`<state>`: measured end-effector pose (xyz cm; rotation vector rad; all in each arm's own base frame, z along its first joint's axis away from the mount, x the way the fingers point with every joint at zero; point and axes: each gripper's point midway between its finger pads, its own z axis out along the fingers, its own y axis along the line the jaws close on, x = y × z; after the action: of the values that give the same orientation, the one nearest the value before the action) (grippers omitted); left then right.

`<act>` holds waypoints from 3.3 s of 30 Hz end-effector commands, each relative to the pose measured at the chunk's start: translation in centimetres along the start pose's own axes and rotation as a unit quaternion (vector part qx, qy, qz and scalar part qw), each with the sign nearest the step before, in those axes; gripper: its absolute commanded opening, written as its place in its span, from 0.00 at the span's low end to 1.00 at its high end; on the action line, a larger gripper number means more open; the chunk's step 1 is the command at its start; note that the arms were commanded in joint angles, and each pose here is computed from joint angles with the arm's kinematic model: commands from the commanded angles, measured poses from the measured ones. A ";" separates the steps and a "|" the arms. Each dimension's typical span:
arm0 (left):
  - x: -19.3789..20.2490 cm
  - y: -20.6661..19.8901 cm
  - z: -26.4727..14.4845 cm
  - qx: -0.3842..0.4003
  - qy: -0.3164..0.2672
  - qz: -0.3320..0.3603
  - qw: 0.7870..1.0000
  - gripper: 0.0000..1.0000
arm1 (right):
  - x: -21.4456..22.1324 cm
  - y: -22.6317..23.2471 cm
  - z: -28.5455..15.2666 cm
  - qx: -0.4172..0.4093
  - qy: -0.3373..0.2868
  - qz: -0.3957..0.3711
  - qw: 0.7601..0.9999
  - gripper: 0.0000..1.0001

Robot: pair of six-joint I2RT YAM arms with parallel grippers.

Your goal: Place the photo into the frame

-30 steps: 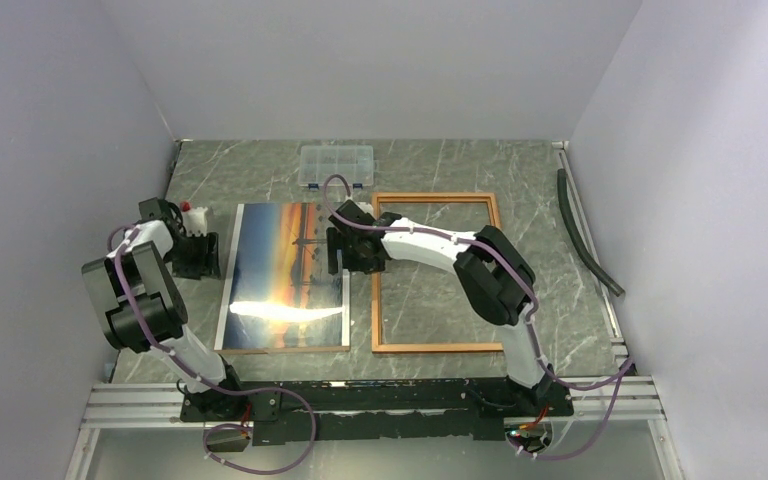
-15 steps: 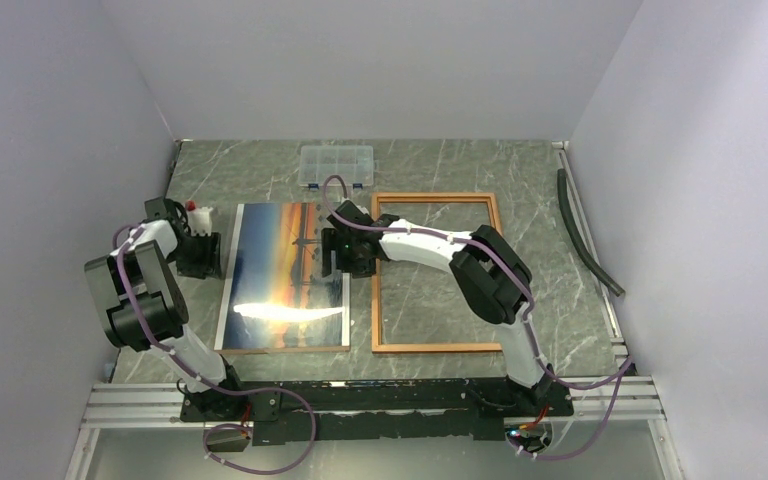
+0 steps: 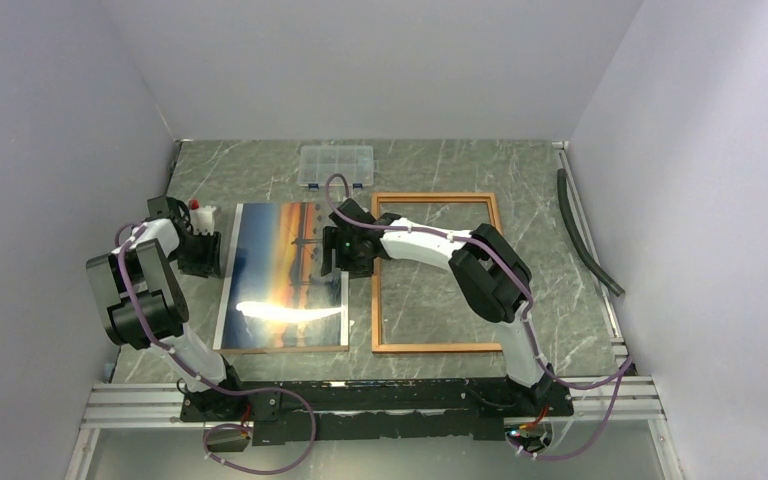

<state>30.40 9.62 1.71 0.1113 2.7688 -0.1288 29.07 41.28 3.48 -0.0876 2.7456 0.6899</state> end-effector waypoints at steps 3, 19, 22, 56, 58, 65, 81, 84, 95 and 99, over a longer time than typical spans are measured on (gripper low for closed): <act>0.5 -1.0 0.9 0.026 0.013 0.013 0.999 0.39 | -1.7 4.3 -2.0 -0.078 -0.023 0.002 0.997 0.72; 0.2 -1.5 0.6 0.037 0.011 0.013 0.999 0.31 | -1.8 6.7 -5.0 -0.139 -0.029 -0.005 0.990 0.69; 0.2 -1.5 0.4 0.037 0.011 0.012 0.999 0.30 | -1.9 6.7 -5.4 -0.135 -0.031 -0.009 0.990 0.69; -4.8 0.1 -1.1 0.022 -0.013 -0.021 0.999 0.37 | -3.6 -1.7 -0.4 0.015 -0.035 -0.022 0.999 0.78; -5.0 -0.1 -0.9 0.028 -0.013 -0.024 0.999 0.42 | -3.8 -1.4 -0.2 0.008 -0.034 -0.020 0.999 0.78; -4.5 0.4 1.2 0.007 0.017 -0.034 0.999 0.40 | -4.2 0.1 0.6 -0.025 -0.031 -0.012 0.999 0.79; -5.1 -4.8 0.7 0.089 0.026 -0.018 0.995 0.28 | -5.1 3.4 -0.7 -0.087 -0.030 -0.005 0.996 0.78; -5.2 -5.2 0.9 0.105 0.027 -0.022 0.994 0.23 | -5.1 3.7 -1.0 -0.094 -0.030 -0.004 0.995 0.78; -6.2 -6.1 0.3 0.127 0.008 -0.028 0.991 0.17 | -5.5 4.9 -2.7 -0.112 -0.035 -0.010 0.993 0.77; -5.5 -6.1 0.9 0.128 0.016 -0.024 0.991 0.15 | -5.6 5.7 -3.6 -0.127 -0.038 -0.012 0.991 0.77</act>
<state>35.39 6.17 2.47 0.0975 2.8079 -0.3105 32.42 41.15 3.93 -0.0914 2.7248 0.7697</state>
